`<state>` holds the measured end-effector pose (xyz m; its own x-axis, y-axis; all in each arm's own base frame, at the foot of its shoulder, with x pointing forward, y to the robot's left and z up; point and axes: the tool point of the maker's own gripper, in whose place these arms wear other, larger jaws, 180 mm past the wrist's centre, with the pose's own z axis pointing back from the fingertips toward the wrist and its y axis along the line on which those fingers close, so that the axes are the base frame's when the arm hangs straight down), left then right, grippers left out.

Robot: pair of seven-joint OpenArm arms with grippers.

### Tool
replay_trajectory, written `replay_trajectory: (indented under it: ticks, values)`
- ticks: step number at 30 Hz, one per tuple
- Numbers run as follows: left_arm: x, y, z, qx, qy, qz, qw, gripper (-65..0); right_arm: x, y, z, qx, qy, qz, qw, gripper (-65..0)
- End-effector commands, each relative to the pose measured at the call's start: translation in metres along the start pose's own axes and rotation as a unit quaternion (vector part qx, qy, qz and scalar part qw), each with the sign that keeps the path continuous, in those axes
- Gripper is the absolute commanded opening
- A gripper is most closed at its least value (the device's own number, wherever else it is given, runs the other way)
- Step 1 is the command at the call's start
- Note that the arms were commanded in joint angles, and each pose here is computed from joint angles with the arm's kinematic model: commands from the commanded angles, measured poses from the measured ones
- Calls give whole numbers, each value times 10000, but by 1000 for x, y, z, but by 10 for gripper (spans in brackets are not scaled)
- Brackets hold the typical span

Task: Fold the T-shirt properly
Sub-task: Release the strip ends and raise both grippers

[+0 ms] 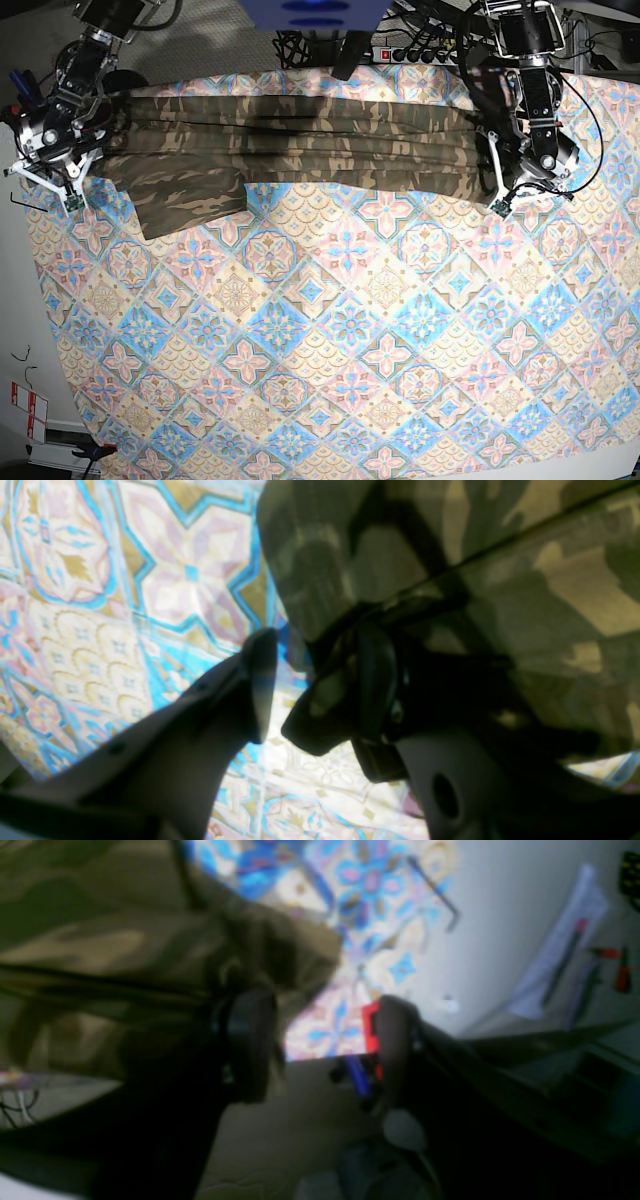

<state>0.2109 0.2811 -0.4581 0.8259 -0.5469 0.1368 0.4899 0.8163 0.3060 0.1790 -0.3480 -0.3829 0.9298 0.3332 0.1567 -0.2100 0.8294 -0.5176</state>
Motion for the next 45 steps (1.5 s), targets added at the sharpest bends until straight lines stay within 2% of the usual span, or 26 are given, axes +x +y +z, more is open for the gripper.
replay_trajectory:
  ticks: [1,7,13,15,19,23,30,32,35,37,40,45]
  values:
    - [-9,18,6,296,239,-21,9993,-394,-5,-21,7,-355,160,-14,9992,-329]
    - [-30,32,10,404,483,396,9972,-394,-8,-27,10,-436,292,-39,9986,-331]
    - [-30,35,13,460,440,415,9971,-382,-5,-28,13,-471,247,-39,9986,-331]
    - [-27,33,13,450,403,425,9973,-341,-4,-27,13,-459,229,-28,9987,-329]
    - [-13,31,22,530,202,430,9975,-206,-4,-25,12,-437,230,-28,9988,-329]
    - [-6,28,35,673,19,392,9970,-132,-4,-25,12,-437,230,-28,9988,-328]
    - [9,41,64,1068,-359,348,9930,-129,-2,-25,12,-439,208,-31,9988,-329]
    - [20,38,74,1050,-654,448,9913,-129,5,-27,13,-458,54,-56,9989,-330]
    - [11,40,83,1036,-820,808,9879,-129,24,-24,14,-409,-338,-104,9985,-329]
    - [5,43,83,1020,-840,1034,9858,-129,45,-14,15,-302,-697,-55,9971,-328]
    - [-3,40,82,998,-775,1071,9862,-129,71,-7,16,-212,-967,26,9951,-328]
    - [-8,40,81,1009,-712,1039,9869,-129,100,-1,-2,99,-1024,-116,9946,-327]
